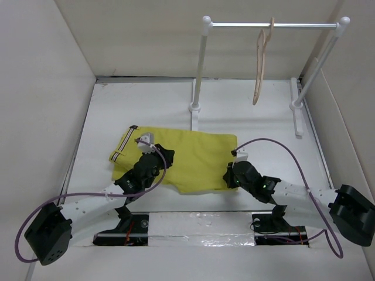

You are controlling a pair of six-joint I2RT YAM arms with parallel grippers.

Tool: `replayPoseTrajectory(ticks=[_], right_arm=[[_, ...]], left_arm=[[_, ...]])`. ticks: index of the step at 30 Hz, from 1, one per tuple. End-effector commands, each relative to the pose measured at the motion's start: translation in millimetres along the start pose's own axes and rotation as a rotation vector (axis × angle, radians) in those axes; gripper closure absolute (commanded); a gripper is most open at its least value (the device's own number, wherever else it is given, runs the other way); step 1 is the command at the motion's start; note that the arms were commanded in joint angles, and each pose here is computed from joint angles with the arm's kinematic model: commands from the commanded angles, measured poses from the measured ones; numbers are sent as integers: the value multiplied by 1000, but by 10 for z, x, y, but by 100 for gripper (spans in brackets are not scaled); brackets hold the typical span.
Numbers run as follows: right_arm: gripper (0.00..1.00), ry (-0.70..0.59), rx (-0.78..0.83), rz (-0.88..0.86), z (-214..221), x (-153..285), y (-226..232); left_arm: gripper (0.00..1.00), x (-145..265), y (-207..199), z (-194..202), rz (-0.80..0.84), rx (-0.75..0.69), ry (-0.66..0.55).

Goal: Place the trousers on the hanger
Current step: Fold the trousers at the center of the board.

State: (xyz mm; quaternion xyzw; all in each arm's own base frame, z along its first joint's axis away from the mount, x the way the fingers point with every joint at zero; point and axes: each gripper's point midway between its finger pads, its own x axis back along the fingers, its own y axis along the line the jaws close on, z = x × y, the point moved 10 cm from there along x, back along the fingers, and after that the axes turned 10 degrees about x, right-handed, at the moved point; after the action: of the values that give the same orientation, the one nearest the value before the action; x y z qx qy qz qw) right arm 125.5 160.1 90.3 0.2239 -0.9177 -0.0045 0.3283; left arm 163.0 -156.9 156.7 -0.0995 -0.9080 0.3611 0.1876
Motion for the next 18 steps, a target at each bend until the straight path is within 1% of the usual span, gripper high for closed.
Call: replayPoseTrajectory(ticks=[1, 5, 6, 8, 10, 11, 12, 13, 15, 16, 18], right_arm=[[100, -96, 16, 38, -388, 28, 52], [100, -241, 50, 69, -911, 120, -45], [100, -276, 54, 103, -1030, 67, -167], [100, -298, 49, 116, -1194, -1, -255], [100, -277, 53, 170, -1267, -167, -422], [100, -272, 55, 166, -1304, -226, -458], [100, -293, 48, 173, -1405, -278, -490], [100, -252, 34, 201, -1371, -406, -598], [100, -234, 17, 207, -1412, -512, -655], [100, -198, 9, 222, -1347, -608, -702], [100, -167, -12, 220, -1322, -660, -758]], left_arm=[[86, -65, -248, -130, 109, -5, -30], [86, -138, -279, -78, 132, -22, -3], [86, -151, -301, -74, 144, -24, 3], [87, -186, -333, -64, 150, -31, 16], [86, -200, -388, -84, 168, -37, 21], [86, -205, -394, -82, 171, -42, 24], [86, -205, -416, -100, 182, -50, 18], [86, -209, -433, -112, 186, -54, 16], [86, -211, -446, -129, 186, -61, 9], [86, -206, -452, -141, 189, -67, 4], [86, -199, -462, -158, 194, -68, -5]])
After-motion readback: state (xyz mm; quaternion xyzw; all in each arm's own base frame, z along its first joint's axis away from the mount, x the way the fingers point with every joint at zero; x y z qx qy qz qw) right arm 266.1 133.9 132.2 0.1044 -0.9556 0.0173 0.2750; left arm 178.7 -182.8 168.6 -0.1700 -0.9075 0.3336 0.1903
